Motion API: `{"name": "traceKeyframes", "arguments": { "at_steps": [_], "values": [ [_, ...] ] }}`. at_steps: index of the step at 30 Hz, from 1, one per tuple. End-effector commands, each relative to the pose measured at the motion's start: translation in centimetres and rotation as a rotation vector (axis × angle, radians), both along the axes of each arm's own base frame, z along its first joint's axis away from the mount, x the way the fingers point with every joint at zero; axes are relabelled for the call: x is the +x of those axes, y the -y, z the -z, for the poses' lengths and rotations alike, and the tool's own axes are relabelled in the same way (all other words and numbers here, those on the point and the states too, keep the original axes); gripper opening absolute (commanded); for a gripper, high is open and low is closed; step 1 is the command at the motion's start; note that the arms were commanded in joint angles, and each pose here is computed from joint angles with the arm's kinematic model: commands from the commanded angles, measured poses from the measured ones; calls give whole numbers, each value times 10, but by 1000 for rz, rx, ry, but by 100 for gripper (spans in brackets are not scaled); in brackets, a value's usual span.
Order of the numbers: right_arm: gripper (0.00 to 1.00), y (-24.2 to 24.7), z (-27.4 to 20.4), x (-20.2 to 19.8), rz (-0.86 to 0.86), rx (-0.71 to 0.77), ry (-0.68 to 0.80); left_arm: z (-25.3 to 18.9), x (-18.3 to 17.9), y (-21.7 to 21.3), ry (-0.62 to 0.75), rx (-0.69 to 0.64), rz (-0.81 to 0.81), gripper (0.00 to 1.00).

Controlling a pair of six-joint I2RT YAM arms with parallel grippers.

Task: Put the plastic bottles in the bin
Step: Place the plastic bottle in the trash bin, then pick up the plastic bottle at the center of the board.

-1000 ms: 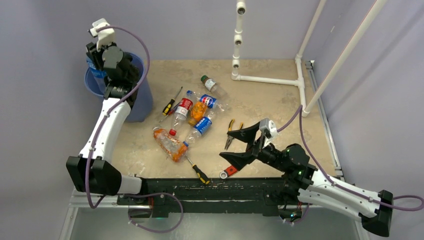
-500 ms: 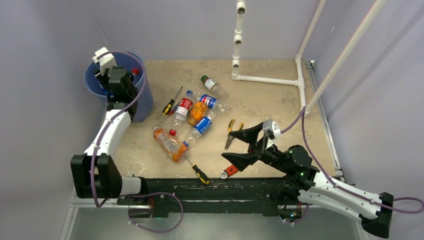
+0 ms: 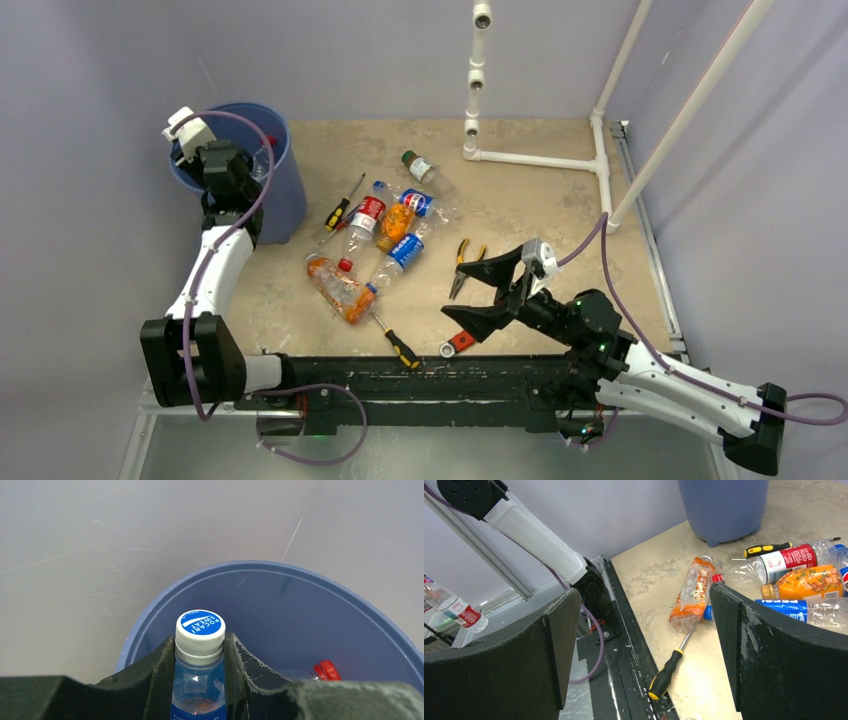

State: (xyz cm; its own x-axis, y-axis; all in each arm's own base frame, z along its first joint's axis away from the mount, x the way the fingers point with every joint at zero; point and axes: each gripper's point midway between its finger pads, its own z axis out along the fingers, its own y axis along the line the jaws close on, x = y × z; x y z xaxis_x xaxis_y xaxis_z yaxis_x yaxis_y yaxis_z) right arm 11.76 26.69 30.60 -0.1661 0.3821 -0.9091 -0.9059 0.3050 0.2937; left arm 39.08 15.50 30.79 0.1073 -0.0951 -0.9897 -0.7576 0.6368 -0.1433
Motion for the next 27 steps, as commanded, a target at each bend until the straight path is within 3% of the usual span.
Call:
{"name": "traceKeyframes", "arguments": {
  "at_steps": [1,4,7,16,22,27],
  "values": [
    [99,3,-6,1,14,13,10,9,11,14,3,-75,80,17],
    [99,3,-6,1,15,14,9,-1,10,14,13,-76,80,61],
    [99,3,-6,2,17,12,9,-22,10,14,57,-79,82,76],
    [99,0,-6,4,20,7,9,-91,3,22,199,-96,117,94],
    [99,-1,-7,5,25,6,10,-103,9,43,220,-125,219,93],
    [99,4,-13,16,91,23,0,-110,19,111,194,-203,500,89]
  ]
}}
